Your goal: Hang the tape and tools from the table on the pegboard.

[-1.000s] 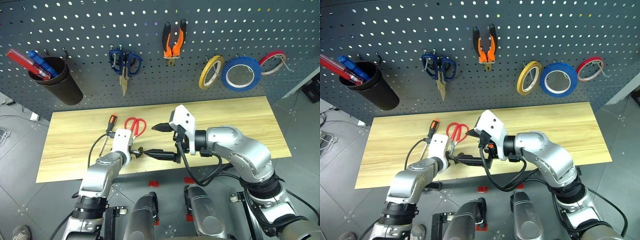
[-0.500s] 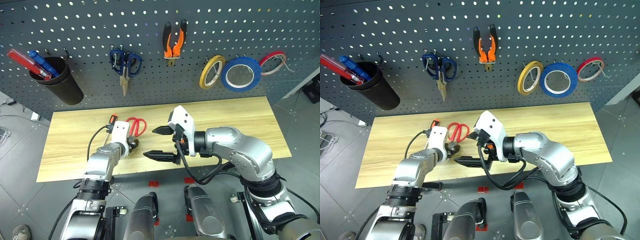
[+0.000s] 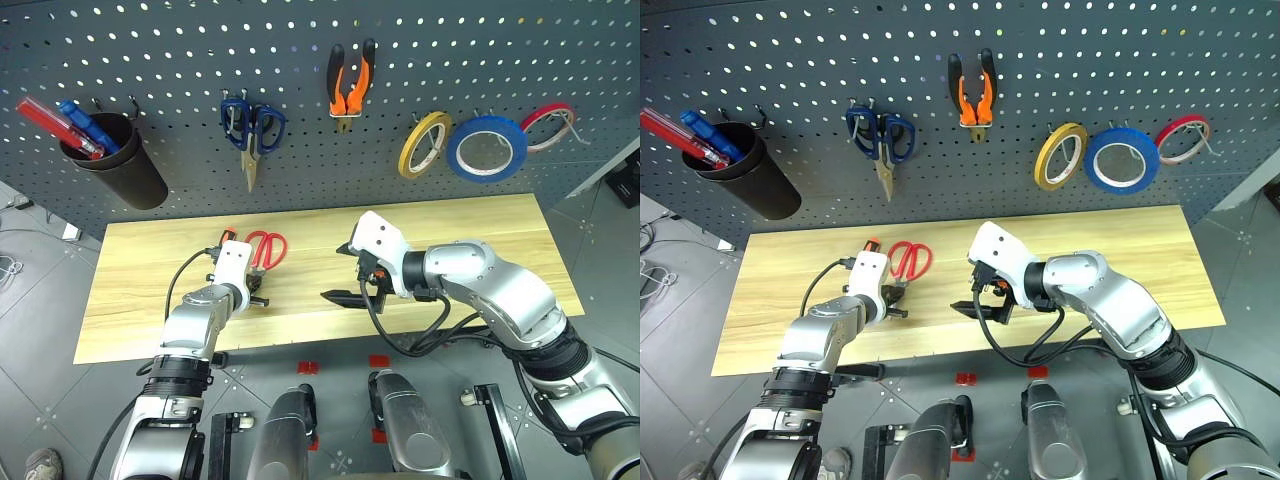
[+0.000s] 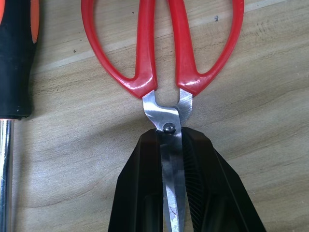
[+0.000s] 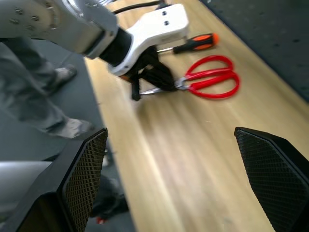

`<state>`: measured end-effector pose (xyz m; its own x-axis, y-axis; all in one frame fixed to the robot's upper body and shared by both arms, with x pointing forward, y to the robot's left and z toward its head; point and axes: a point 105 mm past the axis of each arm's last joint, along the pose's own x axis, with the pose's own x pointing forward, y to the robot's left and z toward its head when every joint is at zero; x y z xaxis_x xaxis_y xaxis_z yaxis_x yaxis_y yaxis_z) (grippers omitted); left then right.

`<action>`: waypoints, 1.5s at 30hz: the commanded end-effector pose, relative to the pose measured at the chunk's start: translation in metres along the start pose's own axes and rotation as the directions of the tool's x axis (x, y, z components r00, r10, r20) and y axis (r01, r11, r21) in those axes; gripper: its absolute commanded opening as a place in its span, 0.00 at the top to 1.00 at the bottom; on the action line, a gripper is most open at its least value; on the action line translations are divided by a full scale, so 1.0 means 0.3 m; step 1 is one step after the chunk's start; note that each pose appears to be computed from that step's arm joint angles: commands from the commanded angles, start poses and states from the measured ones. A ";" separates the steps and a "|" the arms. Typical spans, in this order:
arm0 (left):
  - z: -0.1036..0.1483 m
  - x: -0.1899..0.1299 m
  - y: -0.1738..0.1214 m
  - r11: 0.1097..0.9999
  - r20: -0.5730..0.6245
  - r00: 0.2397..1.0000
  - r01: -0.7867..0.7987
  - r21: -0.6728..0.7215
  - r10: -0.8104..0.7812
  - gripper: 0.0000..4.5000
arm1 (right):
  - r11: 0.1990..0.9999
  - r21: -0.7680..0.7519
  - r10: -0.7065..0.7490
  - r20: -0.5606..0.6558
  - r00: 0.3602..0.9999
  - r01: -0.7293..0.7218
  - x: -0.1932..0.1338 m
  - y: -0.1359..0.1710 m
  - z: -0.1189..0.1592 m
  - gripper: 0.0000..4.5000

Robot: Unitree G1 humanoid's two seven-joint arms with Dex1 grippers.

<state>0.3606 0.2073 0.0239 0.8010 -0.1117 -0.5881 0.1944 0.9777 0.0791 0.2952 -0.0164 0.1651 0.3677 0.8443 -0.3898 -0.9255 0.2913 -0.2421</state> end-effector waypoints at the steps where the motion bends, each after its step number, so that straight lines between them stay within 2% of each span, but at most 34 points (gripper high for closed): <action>1: -0.117 0.007 -0.023 0.999 -0.103 0.994 0.041 -0.035 -0.044 0.94 | 0.999 -0.044 0.001 0.039 0.999 0.001 -0.013 -0.008 0.034 0.00; 2: -0.114 0.005 -0.022 0.998 -0.097 0.994 0.042 -0.039 -0.045 0.94 | 0.999 -0.049 -0.003 0.039 0.999 0.005 -0.016 -0.012 0.033 0.00; 6: -0.037 -0.065 -0.011 0.999 0.063 0.998 0.026 0.029 -0.028 0.94 | 0.974 -0.193 -0.106 0.068 0.992 0.117 -0.068 -0.083 0.069 0.00; 9: -0.029 -0.128 -0.026 0.996 0.133 0.991 0.011 0.088 -0.023 0.94 | 0.933 -0.308 -0.168 0.082 0.982 0.185 -0.095 -0.109 0.078 0.00; 12: -0.031 -0.195 -0.055 0.987 0.190 0.982 -0.017 0.160 -0.014 0.94 | 0.926 -0.317 -0.176 0.111 0.978 0.203 -0.114 -0.113 0.074 0.00; 14: -0.010 -0.260 -0.083 0.971 0.276 0.961 -0.068 0.227 0.003 0.94 | 0.926 -0.304 -0.175 0.181 0.968 0.224 -0.145 -0.114 0.104 0.00; 19: 0.103 -0.427 -0.134 0.907 0.535 0.844 -0.248 0.340 0.030 0.94 | 0.941 -0.251 -0.142 0.317 0.938 0.227 -0.221 -0.088 0.179 0.00; 25: 0.220 -0.570 -0.078 0.839 0.727 0.668 -0.479 0.258 0.157 0.94 | 0.937 -0.215 -0.170 0.410 0.896 0.276 -0.262 -0.095 0.245 0.00; 28: 0.304 -0.612 -0.088 0.809 0.799 0.589 -0.523 0.266 0.118 0.94 | 0.932 -0.207 -0.187 0.432 0.882 0.299 -0.264 -0.109 0.263 0.00; 30: 0.360 -0.627 -0.097 0.793 0.835 0.545 -0.542 0.277 0.081 0.94 | 0.929 -0.207 -0.191 0.442 0.877 0.306 -0.261 -0.116 0.272 0.00; 35: 0.429 -0.610 -0.104 0.780 0.864 0.502 -0.553 0.292 0.032 0.94 | 0.924 -0.209 -0.200 0.450 0.870 0.321 -0.252 -0.127 0.278 0.00; 45: 0.425 -0.474 -0.075 0.797 0.824 0.564 -0.518 0.310 0.046 0.94 | 0.922 -0.220 -0.190 0.457 0.869 0.318 -0.229 -0.132 0.290 0.00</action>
<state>0.3155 0.1859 0.2020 0.9446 -0.1311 0.3010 -0.0820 0.7935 0.6030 0.3058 -0.0516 0.2659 0.4856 0.8713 0.0709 -0.7379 0.4520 -0.5011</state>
